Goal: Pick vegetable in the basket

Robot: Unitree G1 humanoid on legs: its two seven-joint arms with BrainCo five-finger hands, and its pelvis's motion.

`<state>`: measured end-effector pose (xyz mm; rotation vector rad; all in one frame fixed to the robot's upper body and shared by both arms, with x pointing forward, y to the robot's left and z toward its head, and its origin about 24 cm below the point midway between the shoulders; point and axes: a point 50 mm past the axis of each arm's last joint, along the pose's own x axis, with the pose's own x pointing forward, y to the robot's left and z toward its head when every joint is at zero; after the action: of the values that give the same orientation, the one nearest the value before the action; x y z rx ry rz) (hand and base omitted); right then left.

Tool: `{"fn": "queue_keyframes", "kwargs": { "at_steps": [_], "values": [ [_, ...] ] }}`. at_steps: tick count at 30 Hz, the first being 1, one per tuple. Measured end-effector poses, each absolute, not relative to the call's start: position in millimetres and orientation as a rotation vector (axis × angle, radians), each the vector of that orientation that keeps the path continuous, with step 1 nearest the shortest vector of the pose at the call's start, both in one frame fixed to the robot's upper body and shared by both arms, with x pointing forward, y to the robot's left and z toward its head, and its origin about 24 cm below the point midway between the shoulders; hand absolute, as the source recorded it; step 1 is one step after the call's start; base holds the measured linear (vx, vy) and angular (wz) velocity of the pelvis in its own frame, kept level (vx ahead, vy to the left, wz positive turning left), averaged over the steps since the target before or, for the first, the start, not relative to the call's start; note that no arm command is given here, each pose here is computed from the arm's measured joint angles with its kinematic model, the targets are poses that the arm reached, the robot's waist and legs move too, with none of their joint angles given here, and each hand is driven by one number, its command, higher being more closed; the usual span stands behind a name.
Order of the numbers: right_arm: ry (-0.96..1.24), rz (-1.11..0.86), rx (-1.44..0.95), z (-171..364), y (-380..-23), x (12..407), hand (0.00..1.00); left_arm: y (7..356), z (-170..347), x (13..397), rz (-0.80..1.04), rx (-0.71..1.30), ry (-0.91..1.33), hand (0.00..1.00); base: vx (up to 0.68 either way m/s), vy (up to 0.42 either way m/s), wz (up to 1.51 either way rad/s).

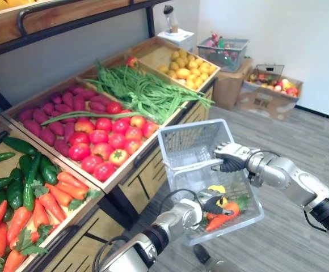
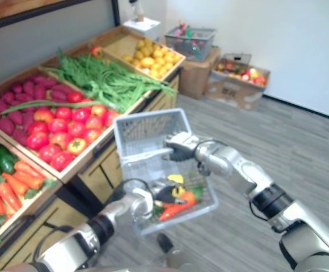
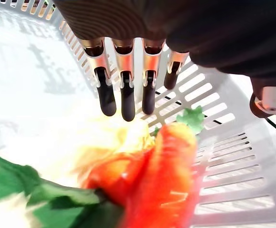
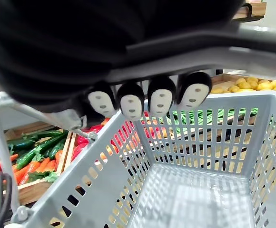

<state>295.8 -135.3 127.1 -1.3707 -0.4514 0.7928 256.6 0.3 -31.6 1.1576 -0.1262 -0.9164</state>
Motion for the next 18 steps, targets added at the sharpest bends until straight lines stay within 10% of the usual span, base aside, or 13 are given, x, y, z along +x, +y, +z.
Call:
{"fn": "queue_keyframes", "kwargs": {
  "at_steps": [18],
  "values": [
    [-0.327,0.689,-1.263,110,-155,296,1.00,-33,31,247,-0.967,1.035,-0.493,0.00,-0.01,0.004,0.14]
  ]
}}
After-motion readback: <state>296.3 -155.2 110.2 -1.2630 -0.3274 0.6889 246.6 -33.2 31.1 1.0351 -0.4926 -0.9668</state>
